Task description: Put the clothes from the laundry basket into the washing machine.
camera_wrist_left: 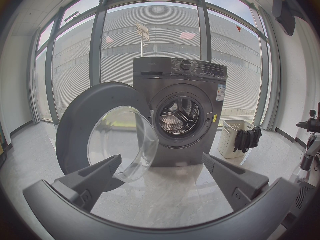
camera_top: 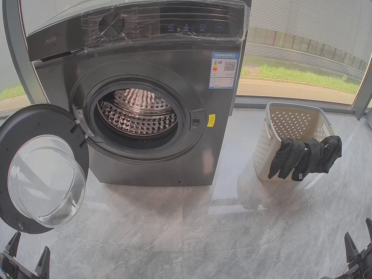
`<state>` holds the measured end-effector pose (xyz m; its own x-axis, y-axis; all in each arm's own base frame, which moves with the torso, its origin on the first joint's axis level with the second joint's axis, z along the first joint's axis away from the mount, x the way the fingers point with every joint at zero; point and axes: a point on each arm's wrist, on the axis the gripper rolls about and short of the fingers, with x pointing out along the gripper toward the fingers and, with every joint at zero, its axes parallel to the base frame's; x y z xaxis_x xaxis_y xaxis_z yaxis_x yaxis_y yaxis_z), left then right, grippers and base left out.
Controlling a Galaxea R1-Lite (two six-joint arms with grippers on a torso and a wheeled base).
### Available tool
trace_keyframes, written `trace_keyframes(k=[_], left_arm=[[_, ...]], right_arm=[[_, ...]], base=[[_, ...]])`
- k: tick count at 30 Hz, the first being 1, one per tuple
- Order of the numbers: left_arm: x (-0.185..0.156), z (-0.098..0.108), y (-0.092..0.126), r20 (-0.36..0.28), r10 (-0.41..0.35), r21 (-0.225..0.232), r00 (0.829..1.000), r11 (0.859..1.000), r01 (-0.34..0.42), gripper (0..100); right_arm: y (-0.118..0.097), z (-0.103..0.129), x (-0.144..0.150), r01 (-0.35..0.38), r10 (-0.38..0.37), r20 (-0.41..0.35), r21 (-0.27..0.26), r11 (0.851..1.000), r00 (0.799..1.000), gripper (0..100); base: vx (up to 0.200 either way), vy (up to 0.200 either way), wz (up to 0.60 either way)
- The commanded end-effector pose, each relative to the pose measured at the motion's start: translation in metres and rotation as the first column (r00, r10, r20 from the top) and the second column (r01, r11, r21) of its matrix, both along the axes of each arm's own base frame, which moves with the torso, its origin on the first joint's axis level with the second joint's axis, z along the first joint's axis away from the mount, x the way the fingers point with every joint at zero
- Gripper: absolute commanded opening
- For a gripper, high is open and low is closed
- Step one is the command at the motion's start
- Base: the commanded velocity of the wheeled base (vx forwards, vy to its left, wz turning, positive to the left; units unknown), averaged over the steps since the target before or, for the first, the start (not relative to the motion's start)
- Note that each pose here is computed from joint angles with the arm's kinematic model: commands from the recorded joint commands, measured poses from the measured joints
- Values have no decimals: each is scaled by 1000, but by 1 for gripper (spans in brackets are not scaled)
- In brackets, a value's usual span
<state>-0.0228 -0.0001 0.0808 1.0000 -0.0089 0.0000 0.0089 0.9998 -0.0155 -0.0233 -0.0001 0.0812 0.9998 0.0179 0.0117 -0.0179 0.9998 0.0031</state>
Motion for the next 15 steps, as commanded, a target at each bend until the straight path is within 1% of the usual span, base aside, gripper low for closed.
trace_keyframes(k=[1, 2, 7, 15], left_arm=[[0, -4, 0, 3, 0, 0, 1000, 1000, 0, 100], [0, -4, 0, 3, 0, 0, 1000, 1000, 0, 100], [0, -4, 0, 3, 0, 0, 1000, 1000, 0, 100], [0, -4, 0, 3, 1, -4, 1000, 1000, -1, 100]], right_arm=[[0, -5, 0, -1, 1, -6, 0, 1000, 1000, 100], [0, -5, 0, -8, 8, -6, -3, 1000, 1000, 100], [0, -5, 0, -2, 2, -6, 0, 1000, 1000, 100], [0, -5, 0, -4, 4, -6, 0, 1000, 1000, 100]], base=[[0, 0, 0], [0, 0, 0], [0, 0, 0], [200, 0, 0]])
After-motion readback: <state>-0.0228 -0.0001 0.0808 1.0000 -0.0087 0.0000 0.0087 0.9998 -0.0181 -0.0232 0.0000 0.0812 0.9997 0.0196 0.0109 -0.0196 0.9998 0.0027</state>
